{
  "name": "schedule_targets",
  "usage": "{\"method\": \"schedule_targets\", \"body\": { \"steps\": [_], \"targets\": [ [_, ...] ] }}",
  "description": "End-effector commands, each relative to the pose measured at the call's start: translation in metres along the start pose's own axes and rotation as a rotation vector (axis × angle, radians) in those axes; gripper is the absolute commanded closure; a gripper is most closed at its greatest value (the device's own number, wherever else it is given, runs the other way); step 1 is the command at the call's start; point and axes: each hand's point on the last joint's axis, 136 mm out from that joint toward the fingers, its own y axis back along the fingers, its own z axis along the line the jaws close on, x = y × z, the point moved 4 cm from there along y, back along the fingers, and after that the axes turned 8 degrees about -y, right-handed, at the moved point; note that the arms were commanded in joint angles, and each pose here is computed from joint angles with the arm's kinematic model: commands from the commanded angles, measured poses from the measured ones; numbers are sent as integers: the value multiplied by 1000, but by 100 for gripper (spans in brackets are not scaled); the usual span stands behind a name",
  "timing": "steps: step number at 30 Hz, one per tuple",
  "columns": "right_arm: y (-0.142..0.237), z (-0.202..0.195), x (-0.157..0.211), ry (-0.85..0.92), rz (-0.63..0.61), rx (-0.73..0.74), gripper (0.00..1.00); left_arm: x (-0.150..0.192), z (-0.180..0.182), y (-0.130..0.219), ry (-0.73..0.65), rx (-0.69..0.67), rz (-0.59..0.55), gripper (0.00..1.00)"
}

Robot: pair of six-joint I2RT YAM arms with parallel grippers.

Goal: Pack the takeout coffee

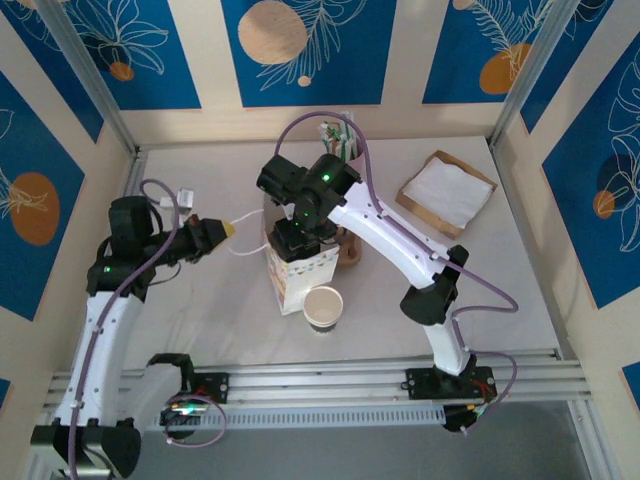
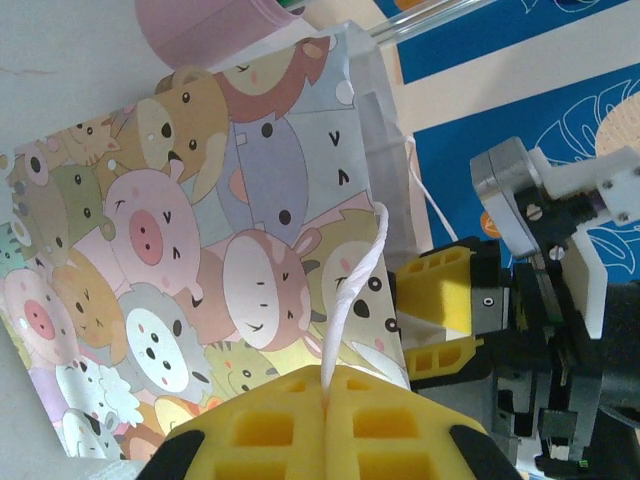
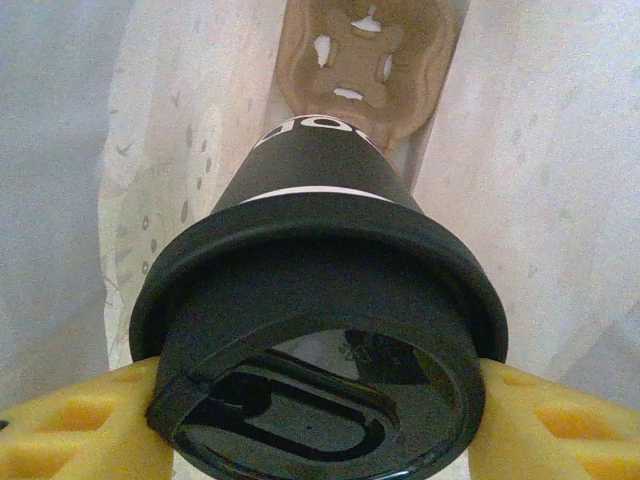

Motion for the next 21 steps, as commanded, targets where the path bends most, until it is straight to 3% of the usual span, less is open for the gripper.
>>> {"method": "schedule_targets", "body": {
  "steps": [1, 10, 21],
  "targets": [
    [14, -10, 30, -13, 119, 30, 40, 12, 0, 5, 30, -16, -6, 100],
    [20, -2, 29, 24, 60, 52, 41, 23, 10, 5, 57, -35, -4, 100],
    [4, -2, 29, 102, 35, 187, 41, 28, 15, 4, 60, -48, 7, 100]
  ]
}}
